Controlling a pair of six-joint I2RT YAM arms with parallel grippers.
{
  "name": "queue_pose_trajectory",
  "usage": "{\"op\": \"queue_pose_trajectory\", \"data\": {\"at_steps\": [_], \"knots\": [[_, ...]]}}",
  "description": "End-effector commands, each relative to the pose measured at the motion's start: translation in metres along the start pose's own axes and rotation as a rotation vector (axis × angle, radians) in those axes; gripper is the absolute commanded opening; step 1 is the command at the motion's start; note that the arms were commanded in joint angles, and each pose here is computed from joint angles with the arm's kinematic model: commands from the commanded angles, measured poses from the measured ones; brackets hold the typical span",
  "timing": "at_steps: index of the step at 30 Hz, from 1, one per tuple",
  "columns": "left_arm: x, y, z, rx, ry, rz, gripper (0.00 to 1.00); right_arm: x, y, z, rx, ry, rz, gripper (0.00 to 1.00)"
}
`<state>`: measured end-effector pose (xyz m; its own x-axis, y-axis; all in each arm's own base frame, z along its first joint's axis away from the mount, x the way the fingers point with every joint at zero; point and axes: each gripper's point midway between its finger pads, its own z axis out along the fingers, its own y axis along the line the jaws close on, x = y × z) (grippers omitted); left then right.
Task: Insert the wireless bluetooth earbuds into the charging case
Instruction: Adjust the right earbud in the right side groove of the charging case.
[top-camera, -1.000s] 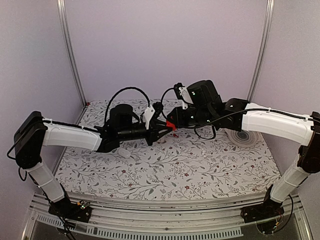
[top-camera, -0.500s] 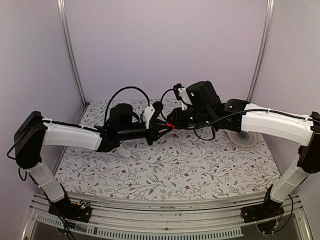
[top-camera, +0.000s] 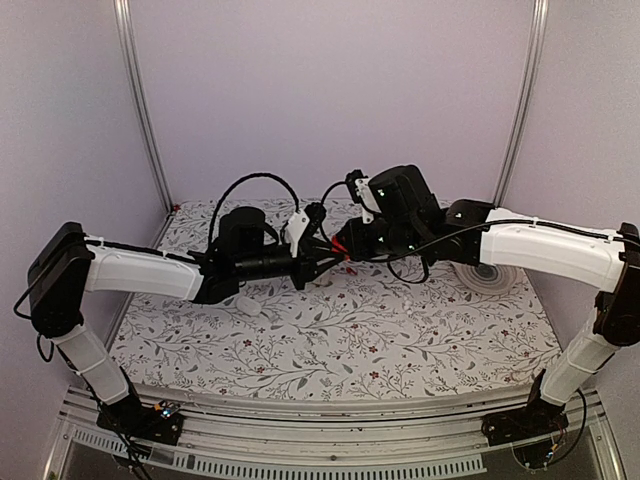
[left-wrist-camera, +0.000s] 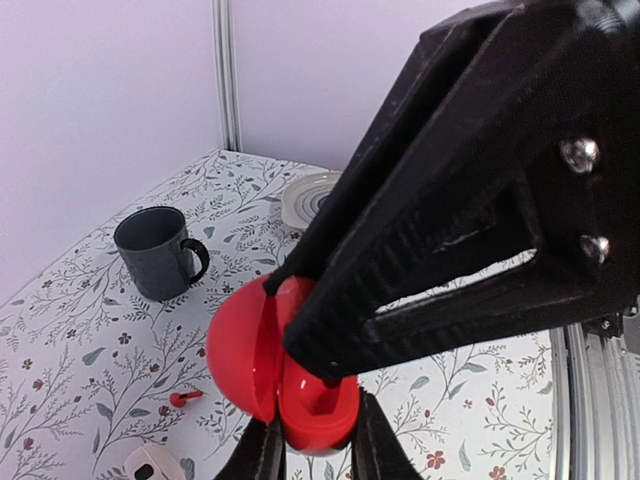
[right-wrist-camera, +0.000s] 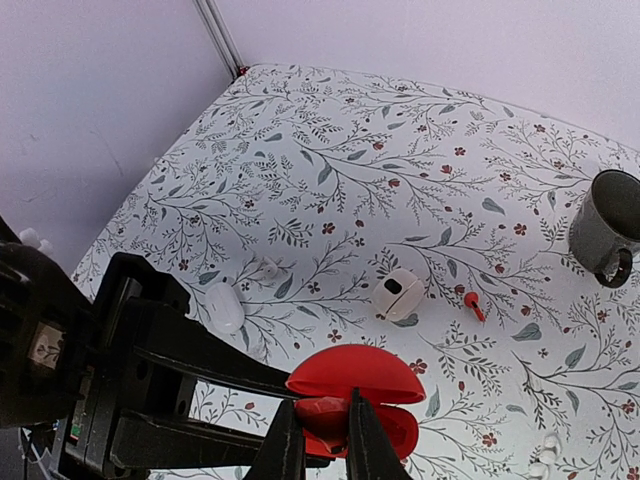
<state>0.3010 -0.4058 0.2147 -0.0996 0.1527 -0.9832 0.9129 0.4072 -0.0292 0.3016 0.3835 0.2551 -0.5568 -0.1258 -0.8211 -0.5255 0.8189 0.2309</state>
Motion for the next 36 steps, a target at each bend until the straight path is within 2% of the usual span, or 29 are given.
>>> {"op": "queue_pose_trajectory", "data": {"at_steps": [1,12,17,19,28,36], "knots": [[-0.028,0.007,-0.006,-0.016,-0.061,0.011,0.00,0.012,-0.001,0.006,0.028,0.033,-0.032,0.06],[-0.034,0.009,-0.008,-0.029,-0.075,0.012,0.00,0.016,0.004,0.010,0.028,0.046,-0.051,0.07],[-0.037,0.010,-0.009,-0.035,-0.082,0.017,0.00,0.016,0.007,0.010,0.020,0.050,-0.057,0.18],[-0.037,0.009,-0.009,-0.032,-0.084,0.018,0.00,0.015,0.008,0.009,0.015,0.048,-0.057,0.25],[-0.031,0.009,-0.013,-0.045,-0.095,0.033,0.00,0.004,0.018,0.002,-0.053,0.041,-0.014,0.32],[-0.021,0.015,-0.015,-0.079,-0.103,0.053,0.00,-0.018,0.008,-0.023,-0.130,-0.005,0.086,0.43]]}}
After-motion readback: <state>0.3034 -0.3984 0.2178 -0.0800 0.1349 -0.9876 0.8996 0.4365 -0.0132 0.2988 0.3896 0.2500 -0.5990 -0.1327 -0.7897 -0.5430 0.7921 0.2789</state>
